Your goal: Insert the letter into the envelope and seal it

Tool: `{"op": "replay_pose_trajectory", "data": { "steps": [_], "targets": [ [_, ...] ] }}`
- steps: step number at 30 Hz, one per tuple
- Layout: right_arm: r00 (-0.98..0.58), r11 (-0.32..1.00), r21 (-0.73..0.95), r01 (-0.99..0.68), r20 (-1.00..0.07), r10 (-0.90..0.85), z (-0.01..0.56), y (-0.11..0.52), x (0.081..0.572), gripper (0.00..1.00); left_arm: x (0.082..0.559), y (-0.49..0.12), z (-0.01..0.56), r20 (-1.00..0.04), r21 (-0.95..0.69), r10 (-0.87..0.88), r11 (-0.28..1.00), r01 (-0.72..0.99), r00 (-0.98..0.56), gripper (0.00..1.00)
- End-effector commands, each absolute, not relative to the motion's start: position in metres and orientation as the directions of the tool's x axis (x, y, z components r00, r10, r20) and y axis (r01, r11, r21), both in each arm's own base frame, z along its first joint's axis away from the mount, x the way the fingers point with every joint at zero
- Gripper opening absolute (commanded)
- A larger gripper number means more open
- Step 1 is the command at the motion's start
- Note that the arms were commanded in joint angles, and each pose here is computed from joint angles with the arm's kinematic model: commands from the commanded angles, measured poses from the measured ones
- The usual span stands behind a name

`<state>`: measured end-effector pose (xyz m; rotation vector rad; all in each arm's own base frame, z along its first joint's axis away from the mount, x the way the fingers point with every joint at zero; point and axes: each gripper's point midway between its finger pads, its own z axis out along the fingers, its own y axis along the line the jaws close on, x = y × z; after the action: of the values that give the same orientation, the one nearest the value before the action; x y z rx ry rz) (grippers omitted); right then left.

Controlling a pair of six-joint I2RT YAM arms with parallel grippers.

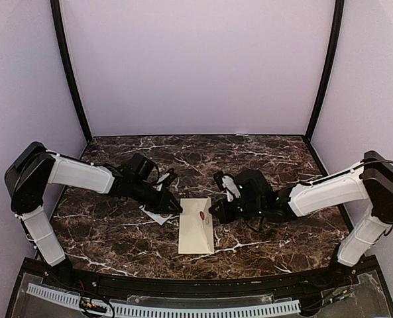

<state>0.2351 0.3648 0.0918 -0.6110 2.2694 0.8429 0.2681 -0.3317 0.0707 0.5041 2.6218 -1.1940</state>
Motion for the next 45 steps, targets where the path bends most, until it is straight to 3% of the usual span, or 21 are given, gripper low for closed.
{"op": "replay_pose_trajectory", "data": {
  "steps": [1, 22, 37, 45],
  "targets": [
    [-0.695, 0.621, 0.461, -0.635, -0.691, -0.198, 0.101, 0.389, 0.235, 0.02, 0.265, -0.326, 0.069, -0.339, -0.7, 0.157, 0.617, 0.36, -0.928, 0.21],
    [-0.719, 0.578, 0.491, -0.652, -0.641, -0.267, 0.072, 0.421, 0.233, 0.0, 0.255, -0.325, 0.035, -0.268, -0.703, 0.204, 0.627, 0.336, -0.942, 0.17],
    [-0.678, 0.499, 0.517, -0.696, -0.701, -0.22, 0.121, 0.419, 0.224, 0.0, 0.255, -0.327, 0.037, -0.273, -0.7, 0.214, 0.625, 0.346, -0.938, 0.16],
    [-0.685, 0.586, 0.473, -0.658, -0.699, -0.205, 0.115, 0.4, 0.232, 0.0, 0.255, -0.327, 0.037, -0.272, -0.699, 0.215, 0.626, 0.346, -0.938, 0.16]
  ]
}}
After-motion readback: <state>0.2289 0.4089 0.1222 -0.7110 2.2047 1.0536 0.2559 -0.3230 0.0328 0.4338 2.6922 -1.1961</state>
